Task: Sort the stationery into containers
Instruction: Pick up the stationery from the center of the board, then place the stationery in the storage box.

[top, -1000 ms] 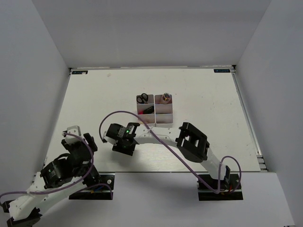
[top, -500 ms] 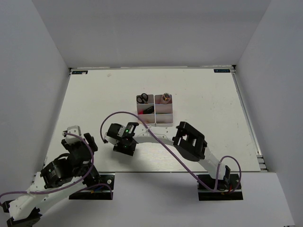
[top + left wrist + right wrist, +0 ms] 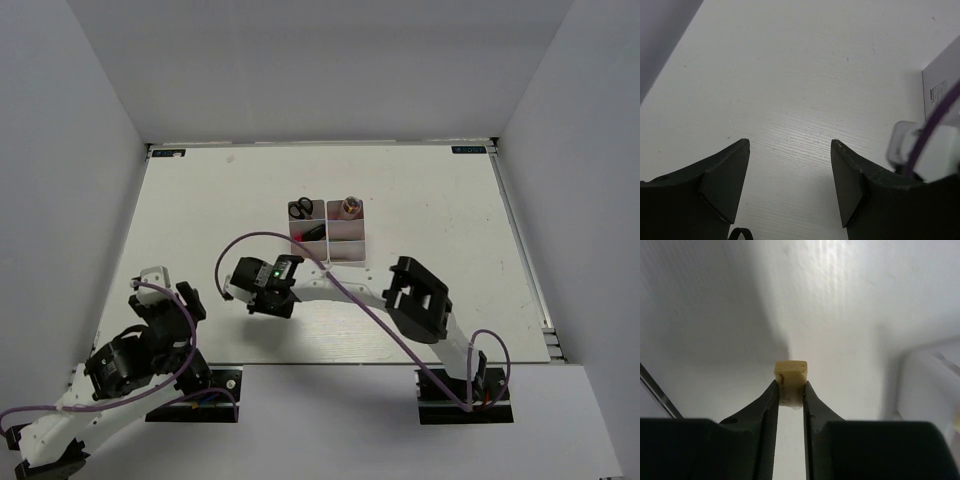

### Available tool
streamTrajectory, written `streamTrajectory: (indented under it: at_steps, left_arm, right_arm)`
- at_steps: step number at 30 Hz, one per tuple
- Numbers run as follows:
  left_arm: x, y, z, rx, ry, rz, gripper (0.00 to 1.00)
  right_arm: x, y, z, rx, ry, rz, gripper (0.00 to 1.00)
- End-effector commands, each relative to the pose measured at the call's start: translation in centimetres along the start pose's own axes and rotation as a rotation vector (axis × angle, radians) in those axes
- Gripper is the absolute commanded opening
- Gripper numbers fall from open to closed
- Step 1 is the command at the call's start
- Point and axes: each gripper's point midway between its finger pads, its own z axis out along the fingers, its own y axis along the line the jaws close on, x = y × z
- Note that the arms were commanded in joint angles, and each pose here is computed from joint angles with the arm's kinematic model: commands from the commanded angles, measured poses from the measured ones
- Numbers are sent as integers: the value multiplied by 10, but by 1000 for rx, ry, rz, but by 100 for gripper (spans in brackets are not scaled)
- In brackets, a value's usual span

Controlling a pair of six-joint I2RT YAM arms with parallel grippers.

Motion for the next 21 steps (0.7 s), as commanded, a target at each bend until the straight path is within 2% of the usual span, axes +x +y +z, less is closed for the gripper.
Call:
streamTrajectory:
  at_steps: [1,6,8,9,10,12,21]
  left_arm:
    - [-1,0,0,2,-11,-6,76]
    - [1,-5,1,19,0,9,76]
    - [2,-6,2,21,4,16,76]
    - [2,-7,2,24,4,13,76]
    - [2,-8,2,26,6,19,76]
    - [3,-10,2,31,10,21,76]
    - [5,-12,4,30,20,52,77]
  right_arm:
    - [0,-46,-76,218,-65,-37,0]
    - [55,-88,-100,384,11,-8,0]
    - [67,-97,-111,413,-9,17,0]
    - [88,-109,-109,418,27,58,0]
    - [89,-112,-118,421,-7,77,0]
    - [110,-128,-114,425,12,121,0]
    - [124,-152,-110,353,-63,199,0]
